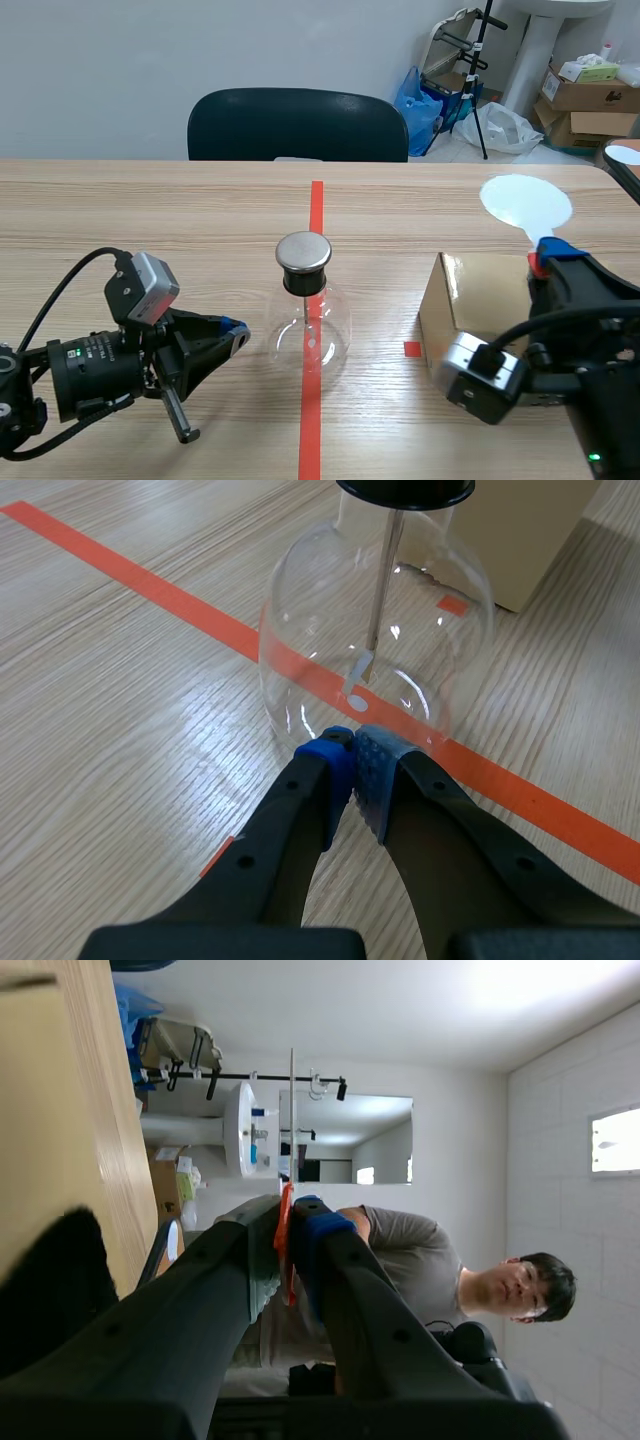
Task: Do the electroscope experiment
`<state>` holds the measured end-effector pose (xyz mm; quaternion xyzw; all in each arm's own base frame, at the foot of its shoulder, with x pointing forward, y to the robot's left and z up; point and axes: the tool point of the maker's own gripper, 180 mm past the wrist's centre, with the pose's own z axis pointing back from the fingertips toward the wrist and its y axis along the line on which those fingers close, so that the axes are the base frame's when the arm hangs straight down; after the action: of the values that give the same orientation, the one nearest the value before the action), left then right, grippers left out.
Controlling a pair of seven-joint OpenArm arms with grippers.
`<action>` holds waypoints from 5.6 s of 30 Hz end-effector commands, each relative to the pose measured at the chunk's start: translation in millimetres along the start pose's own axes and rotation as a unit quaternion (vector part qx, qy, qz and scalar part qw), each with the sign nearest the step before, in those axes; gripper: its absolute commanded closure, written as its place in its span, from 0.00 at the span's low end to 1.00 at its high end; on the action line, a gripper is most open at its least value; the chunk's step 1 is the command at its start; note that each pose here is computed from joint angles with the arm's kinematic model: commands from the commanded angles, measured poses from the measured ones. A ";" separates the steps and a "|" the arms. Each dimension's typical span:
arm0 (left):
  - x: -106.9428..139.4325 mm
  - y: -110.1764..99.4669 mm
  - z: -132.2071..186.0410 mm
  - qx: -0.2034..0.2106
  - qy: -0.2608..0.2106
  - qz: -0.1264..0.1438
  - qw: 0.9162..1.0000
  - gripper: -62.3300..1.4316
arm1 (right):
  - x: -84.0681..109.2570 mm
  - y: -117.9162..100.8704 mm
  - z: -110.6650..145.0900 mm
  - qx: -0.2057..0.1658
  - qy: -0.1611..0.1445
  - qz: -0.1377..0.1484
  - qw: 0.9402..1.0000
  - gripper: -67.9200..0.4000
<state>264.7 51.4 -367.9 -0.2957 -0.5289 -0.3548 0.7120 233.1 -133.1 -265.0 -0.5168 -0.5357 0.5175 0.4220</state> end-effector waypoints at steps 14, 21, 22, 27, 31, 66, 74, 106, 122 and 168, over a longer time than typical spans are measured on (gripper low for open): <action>70.3 -47.7 97.6 -0.014 -0.114 -0.005 0.993 0.93 | -51.5 -0.9 27.6 -0.015 0.019 -0.017 1.000 0.98; 110.9 -85.2 125.0 -0.045 -0.130 -0.012 0.990 0.93 | -62.4 21.4 46.0 0.004 0.014 -0.033 0.999 0.98; 115.9 -88.1 127.3 -0.047 -0.132 -0.016 0.990 0.93 | -63.1 23.9 47.5 0.005 0.010 -0.036 0.999 0.98; 129.3 -94.7 132.5 -0.050 -0.136 -0.030 0.989 0.93 | -71.2 41.7 52.0 0.022 0.011 -0.036 0.999 0.98; 129.6 -92.9 132.9 -0.048 -0.134 -0.034 0.989 0.93 | -73.5 53.9 54.2 0.037 0.014 -0.038 0.999 0.98; 130.2 -87.1 135.0 -0.041 -0.130 -0.044 0.990 0.00 | -65.3 76.1 65.9 0.084 0.027 -0.029 0.996 0.98; 130.2 -87.2 135.0 -0.041 -0.130 -0.044 0.990 0.00 | -54.7 76.4 66.6 0.086 -0.004 -0.028 0.996 0.98; 129.6 -87.1 134.8 -0.041 -0.128 -0.044 0.990 0.00 | -48.6 74.6 75.9 0.087 -0.020 -0.044 0.995 0.98; 129.6 -87.1 134.8 -0.041 -0.128 -0.044 0.990 0.00 | -56.9 75.1 78.1 0.091 -0.010 -0.034 0.995 0.98; 128.2 -87.0 134.4 -0.041 -0.124 -0.044 0.990 0.00 | -41.6 83.4 81.8 0.118 -0.065 -0.024 0.991 0.98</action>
<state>143.1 84.3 -210.0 -0.3391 -0.6021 -0.3751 0.6179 165.4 -196.4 -357.3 -0.4194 -0.4980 0.5889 0.4788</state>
